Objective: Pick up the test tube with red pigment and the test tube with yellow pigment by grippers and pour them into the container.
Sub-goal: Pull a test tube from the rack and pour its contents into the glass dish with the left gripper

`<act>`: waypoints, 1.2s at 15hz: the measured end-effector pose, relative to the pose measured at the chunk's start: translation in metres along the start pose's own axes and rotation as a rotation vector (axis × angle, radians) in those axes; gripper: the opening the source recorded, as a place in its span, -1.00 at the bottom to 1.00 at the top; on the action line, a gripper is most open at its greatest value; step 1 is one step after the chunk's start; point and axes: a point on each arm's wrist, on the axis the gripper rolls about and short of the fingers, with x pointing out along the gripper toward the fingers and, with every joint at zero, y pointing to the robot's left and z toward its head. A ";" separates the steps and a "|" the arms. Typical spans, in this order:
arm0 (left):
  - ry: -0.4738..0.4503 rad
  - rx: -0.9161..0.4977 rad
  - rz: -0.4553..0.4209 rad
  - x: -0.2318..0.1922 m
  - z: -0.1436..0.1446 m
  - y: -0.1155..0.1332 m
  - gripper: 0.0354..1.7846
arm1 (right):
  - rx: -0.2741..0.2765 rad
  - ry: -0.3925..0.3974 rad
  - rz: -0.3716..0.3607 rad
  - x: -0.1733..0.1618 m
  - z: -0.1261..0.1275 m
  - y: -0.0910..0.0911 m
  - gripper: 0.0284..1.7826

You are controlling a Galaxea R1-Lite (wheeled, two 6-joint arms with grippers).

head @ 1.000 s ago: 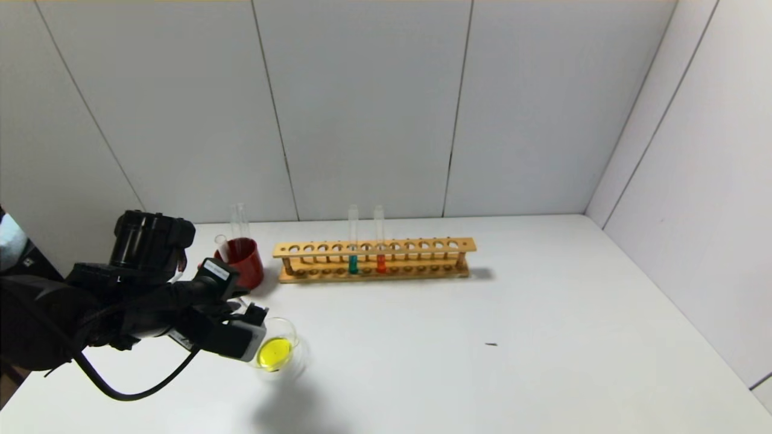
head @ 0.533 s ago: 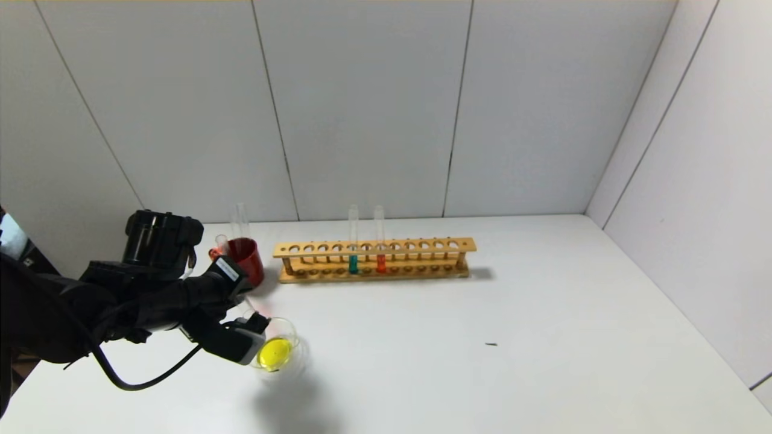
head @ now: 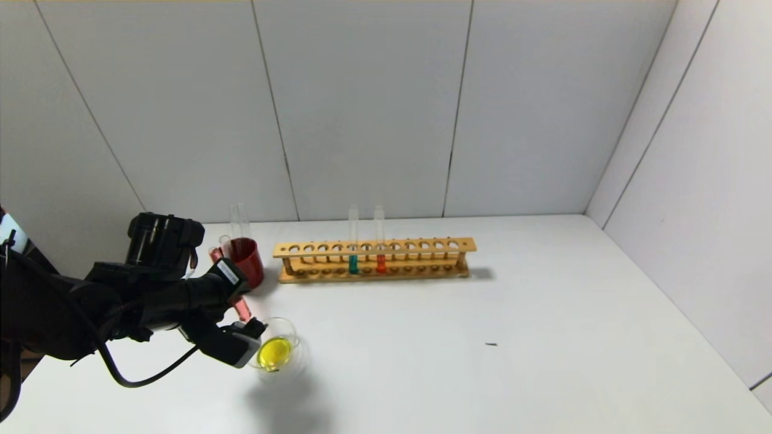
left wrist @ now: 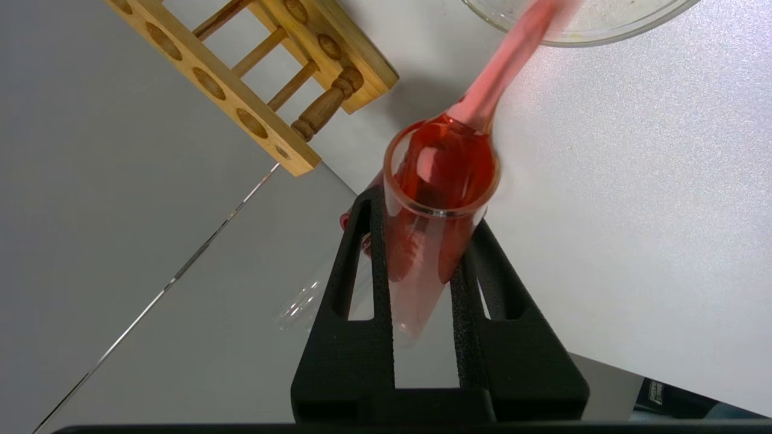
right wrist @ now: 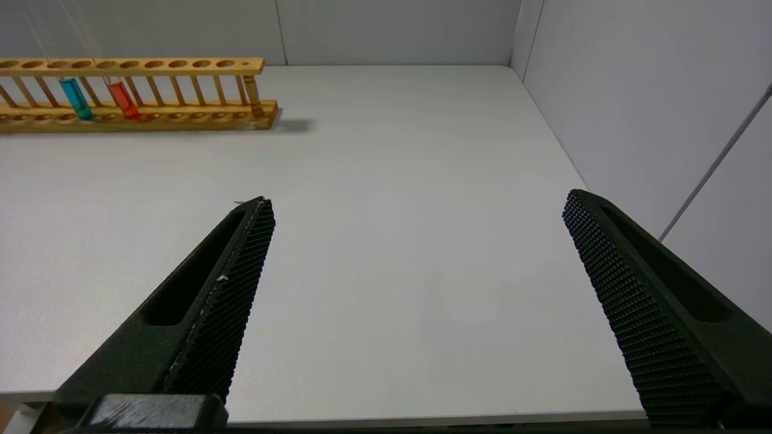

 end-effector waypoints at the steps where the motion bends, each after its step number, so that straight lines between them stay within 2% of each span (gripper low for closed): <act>1: 0.001 0.000 -0.001 0.000 0.000 0.000 -0.67 | 0.000 0.000 0.000 0.000 0.000 0.000 0.96; 4: 0.029 0.001 -0.015 0.001 0.000 0.000 -0.67 | 0.000 0.000 0.000 0.000 0.000 0.000 0.96; 9: 0.058 0.003 0.008 0.006 -0.001 0.002 -0.67 | 0.000 0.000 0.000 0.000 0.000 0.000 0.96; 18: 0.047 0.018 0.004 0.010 0.005 0.004 -0.67 | 0.000 0.000 0.000 0.000 0.000 0.000 0.96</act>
